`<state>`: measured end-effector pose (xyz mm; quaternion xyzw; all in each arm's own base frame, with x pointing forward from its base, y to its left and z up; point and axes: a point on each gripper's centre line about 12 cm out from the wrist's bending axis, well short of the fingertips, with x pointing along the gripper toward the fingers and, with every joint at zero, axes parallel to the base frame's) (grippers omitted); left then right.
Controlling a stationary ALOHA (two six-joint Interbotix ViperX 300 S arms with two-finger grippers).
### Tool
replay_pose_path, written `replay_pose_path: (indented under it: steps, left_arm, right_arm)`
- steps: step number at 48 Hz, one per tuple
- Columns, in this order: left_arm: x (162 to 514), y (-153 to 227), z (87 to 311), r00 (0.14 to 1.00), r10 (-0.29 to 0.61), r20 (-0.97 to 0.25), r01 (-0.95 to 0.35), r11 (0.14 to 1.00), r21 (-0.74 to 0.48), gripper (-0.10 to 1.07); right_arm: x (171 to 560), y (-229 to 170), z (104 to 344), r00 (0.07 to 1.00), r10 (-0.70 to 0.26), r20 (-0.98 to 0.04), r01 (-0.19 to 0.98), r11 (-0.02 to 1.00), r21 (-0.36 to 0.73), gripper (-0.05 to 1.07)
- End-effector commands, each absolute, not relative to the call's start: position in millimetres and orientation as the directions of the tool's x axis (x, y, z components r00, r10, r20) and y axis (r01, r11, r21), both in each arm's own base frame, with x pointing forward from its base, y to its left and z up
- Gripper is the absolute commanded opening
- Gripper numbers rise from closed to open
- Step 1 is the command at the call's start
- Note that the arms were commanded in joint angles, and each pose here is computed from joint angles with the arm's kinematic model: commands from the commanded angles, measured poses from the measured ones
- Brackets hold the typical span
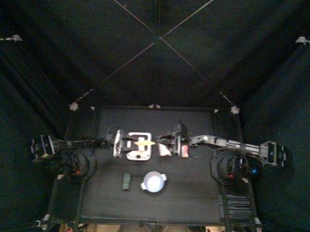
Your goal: Grab cleaver with other hand
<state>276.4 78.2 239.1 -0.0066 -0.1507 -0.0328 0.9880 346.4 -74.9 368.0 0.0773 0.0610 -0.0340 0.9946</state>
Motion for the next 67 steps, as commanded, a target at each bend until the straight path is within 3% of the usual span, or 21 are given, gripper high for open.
replay_pose_path:
  steps: [1, 40, 47, 58, 67]
  left_arm:
    - [279, 80, 247, 0.942, -0.064, 0.328, 0.065, 0.998, 0.008, 0.83]
    - [279, 79, 248, 0.938, -0.072, 0.34, 0.073, 0.997, 0.009, 0.52]
    - [279, 78, 247, 0.939, -0.081, 0.334, 0.083, 0.997, 0.009, 0.55]
    - [280, 76, 247, 0.939, -0.101, 0.33, 0.099, 0.995, 0.022, 0.71]
    - [280, 79, 247, 0.939, -0.081, 0.333, 0.082, 0.997, 0.01, 0.73]
  right_arm:
    - [343, -75, 380, 0.994, -0.059, -0.095, 0.073, 0.986, 0.148, 0.59]
    - [353, -78, 375, 0.992, -0.061, -0.111, 0.078, 0.984, 0.157, 0.59]
    - [353, -78, 378, 0.993, -0.061, -0.102, 0.076, 0.985, 0.156, 0.59]
    - [353, -78, 380, 0.993, -0.059, -0.098, 0.074, 0.985, 0.153, 0.59]
    - [353, -78, 381, 0.994, -0.059, -0.097, 0.074, 0.985, 0.153, 0.59]
